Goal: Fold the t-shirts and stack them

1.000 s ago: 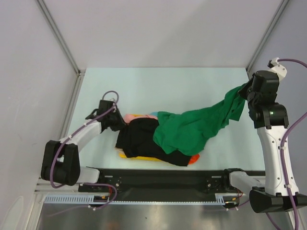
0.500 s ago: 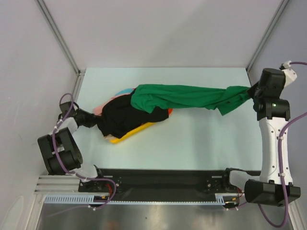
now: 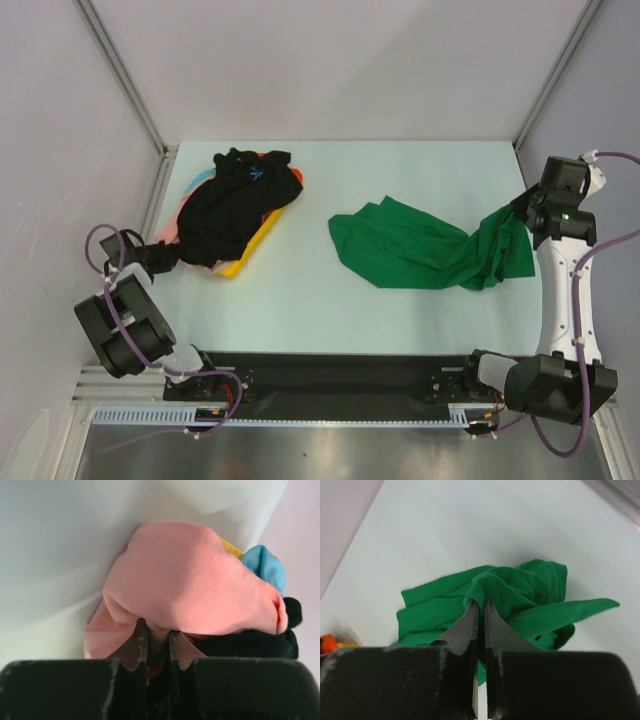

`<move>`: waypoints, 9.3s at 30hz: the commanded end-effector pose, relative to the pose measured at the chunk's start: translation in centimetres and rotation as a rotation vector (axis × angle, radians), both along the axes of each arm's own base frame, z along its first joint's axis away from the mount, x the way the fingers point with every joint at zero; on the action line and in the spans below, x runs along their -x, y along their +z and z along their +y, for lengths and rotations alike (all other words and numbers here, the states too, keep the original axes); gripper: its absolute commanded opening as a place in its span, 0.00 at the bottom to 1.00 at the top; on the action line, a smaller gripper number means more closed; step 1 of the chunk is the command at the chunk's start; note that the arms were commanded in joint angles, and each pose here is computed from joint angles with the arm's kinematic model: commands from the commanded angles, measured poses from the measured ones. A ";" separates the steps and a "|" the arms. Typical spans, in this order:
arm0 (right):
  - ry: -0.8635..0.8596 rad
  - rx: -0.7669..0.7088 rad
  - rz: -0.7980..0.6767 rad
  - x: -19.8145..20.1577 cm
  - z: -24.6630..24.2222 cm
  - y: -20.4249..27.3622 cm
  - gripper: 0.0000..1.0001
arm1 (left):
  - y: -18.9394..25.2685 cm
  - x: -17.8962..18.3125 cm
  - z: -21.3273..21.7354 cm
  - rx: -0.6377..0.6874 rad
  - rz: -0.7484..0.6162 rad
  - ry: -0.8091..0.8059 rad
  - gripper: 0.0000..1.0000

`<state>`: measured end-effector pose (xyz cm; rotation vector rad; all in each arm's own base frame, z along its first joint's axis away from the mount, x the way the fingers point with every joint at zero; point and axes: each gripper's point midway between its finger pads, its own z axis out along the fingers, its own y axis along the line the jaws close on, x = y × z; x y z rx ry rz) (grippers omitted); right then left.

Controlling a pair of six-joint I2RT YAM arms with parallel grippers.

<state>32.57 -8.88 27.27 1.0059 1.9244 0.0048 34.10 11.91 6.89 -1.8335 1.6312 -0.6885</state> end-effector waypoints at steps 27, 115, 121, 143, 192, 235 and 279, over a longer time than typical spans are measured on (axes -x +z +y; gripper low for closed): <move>0.415 -0.044 0.004 -1.0 13.6 -5.4 0.00 | 3.0 -6.2 8.2 0.050 -0.239 0.306 0.57; 1.092 0.278 0.589 11.5 43.7 -27.4 0.45 | 13.1 8.2 -15.9 -0.937 -0.228 -0.937 0.99; 1.033 0.325 0.572 10.4 40.4 -26.2 0.00 | 13.0 8.2 -16.0 -0.937 -0.228 -0.940 0.99; 0.609 0.190 0.261 8.7 18.7 -11.7 0.00 | 2.3 1.0 -16.7 -0.725 0.125 -0.815 0.93; 0.722 0.083 0.123 8.9 19.5 -7.5 0.00 | -0.2 0.3 -16.9 -0.755 0.166 -0.743 0.00; 0.480 0.740 -0.641 7.1 12.3 31.0 0.00 | 46.1 8.6 -16.8 -1.032 -0.746 -0.528 0.00; 0.597 0.071 0.473 -11.1 12.9 -20.1 0.88 | -0.2 -4.4 -25.2 -0.757 0.123 -1.108 0.88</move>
